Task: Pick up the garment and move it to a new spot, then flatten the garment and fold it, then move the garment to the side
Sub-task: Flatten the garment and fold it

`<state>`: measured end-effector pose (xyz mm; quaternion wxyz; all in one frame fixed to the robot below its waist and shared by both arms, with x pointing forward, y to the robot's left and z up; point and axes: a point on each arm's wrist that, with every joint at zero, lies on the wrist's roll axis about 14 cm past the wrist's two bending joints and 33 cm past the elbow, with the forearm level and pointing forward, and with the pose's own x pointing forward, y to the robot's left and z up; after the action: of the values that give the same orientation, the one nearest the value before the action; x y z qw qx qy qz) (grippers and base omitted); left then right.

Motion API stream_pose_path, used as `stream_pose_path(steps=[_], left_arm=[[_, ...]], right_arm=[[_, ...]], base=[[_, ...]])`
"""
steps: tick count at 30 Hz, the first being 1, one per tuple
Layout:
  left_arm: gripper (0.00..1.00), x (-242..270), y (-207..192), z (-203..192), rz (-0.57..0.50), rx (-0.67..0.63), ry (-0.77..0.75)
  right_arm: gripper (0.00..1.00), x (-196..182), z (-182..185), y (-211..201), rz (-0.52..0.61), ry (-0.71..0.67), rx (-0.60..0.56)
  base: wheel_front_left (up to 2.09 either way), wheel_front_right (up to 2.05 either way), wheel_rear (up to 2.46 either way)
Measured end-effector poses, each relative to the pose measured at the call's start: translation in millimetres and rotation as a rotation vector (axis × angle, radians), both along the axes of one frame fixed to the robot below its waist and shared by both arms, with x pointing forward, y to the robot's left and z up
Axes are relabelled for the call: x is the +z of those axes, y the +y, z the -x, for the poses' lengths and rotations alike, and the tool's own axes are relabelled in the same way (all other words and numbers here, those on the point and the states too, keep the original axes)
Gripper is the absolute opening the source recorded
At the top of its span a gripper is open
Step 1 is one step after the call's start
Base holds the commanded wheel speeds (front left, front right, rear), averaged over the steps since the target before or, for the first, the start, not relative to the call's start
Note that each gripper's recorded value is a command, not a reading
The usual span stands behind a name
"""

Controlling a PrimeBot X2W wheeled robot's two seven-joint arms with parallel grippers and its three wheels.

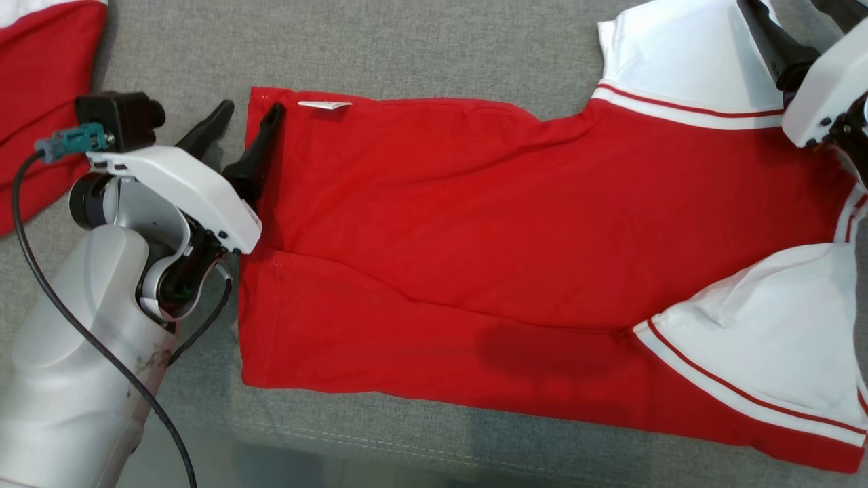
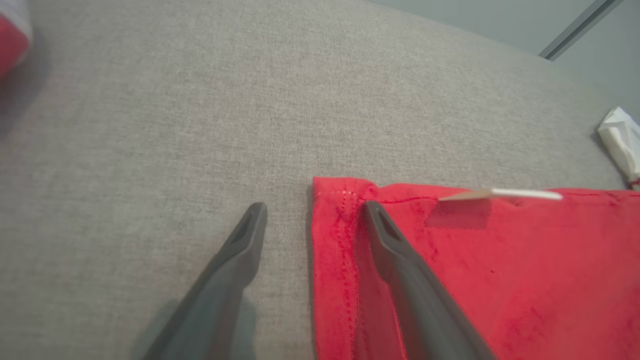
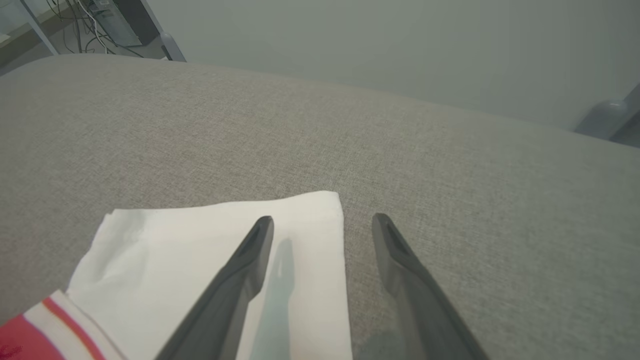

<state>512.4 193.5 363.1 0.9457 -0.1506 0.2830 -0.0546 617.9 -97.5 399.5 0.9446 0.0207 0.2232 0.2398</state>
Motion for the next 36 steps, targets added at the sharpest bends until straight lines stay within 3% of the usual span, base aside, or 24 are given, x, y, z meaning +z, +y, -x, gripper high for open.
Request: stream_pose_path(steps=[14, 15, 17, 36], left_arm=[[1.00, -4.9, -8.8, -7.9, 0.069, -0.050, 0.051], [0.92, -4.3, -10.7, -7.4, 0.078, -0.058, 0.055], [0.00, -4.0, -12.0, -7.2, 0.090, -0.059, 0.062], [0.00, 36.3, -17.1, -18.1, 0.116, -0.054, -0.093]], right_arm=[[1.00, -20.6, -14.2, 25.0, 0.014, 0.093, 0.056], [0.60, -20.7, -14.3, 24.5, 0.011, 0.098, 0.052], [0.00, -21.5, -15.6, 21.7, 0.008, 0.102, 0.041], [0.00, 42.5, -18.6, 8.3, -0.158, -0.067, -0.016]], base=[[0.00, 0.00, 0.00], [0.00, 0.00, 0.00], [0.00, 0.00, 0.00], [0.00, 0.00, 0.00]])
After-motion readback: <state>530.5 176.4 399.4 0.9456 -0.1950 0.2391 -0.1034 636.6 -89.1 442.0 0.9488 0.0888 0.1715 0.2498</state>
